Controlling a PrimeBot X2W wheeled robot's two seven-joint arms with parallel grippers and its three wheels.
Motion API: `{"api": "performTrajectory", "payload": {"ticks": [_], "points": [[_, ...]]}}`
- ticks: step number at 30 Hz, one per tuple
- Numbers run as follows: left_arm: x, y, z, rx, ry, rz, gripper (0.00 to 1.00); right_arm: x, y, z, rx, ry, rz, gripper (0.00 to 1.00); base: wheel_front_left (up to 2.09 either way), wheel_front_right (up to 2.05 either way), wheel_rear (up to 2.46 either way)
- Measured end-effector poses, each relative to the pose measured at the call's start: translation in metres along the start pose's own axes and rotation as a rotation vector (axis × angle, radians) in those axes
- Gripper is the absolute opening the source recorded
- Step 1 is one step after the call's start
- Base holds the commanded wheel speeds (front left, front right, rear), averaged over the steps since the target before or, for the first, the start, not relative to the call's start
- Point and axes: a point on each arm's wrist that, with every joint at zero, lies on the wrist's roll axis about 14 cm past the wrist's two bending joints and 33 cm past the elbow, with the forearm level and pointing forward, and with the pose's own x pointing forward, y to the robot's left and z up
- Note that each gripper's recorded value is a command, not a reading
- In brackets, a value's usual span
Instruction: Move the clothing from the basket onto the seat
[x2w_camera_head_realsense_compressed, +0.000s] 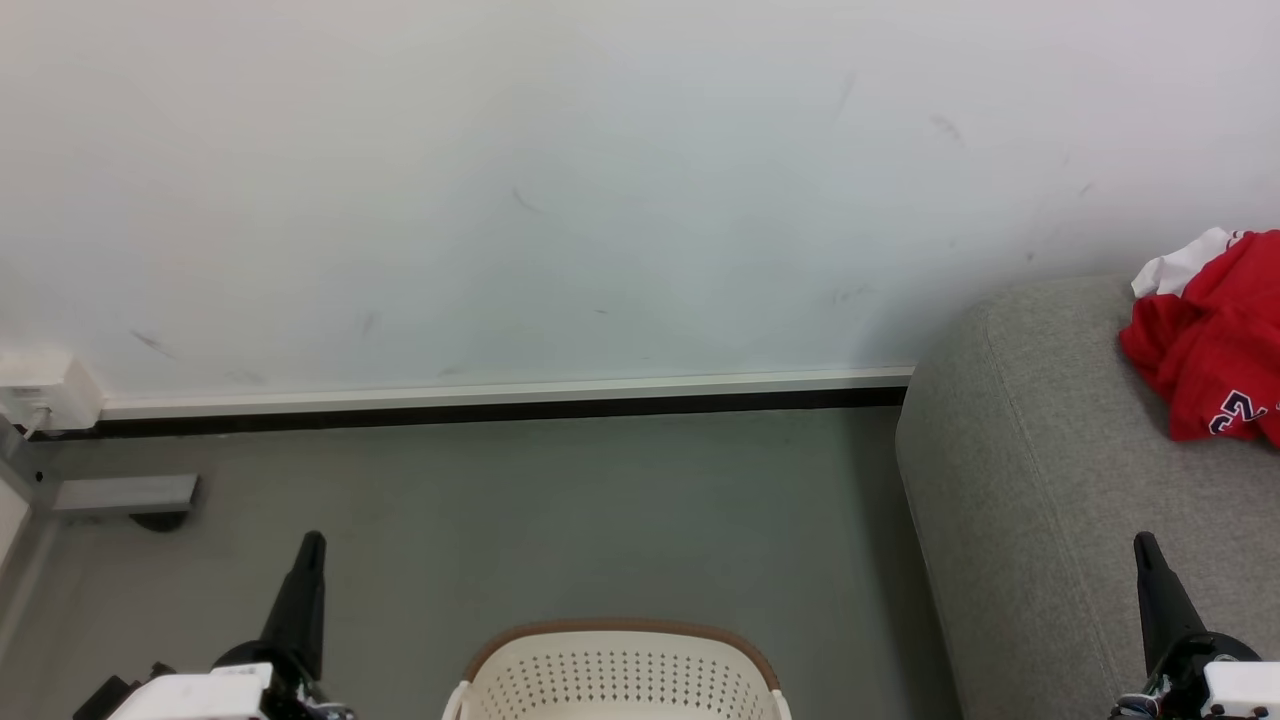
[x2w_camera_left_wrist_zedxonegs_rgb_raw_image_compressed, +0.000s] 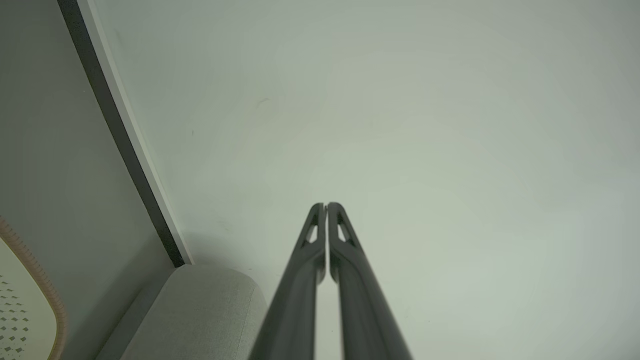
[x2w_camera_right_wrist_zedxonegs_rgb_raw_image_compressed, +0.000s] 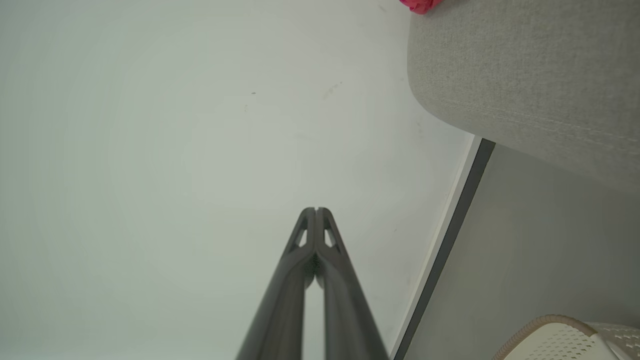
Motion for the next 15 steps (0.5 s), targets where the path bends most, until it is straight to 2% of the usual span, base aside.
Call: {"api": "performTrajectory", "payload": {"ticks": [15], "points": [[0.0,0.0,0.0,0.0,0.0,0.0,0.0,0.0,0.0001,0.0,0.0,0.0,0.0,0.0,0.0,0.0,0.0]]}}
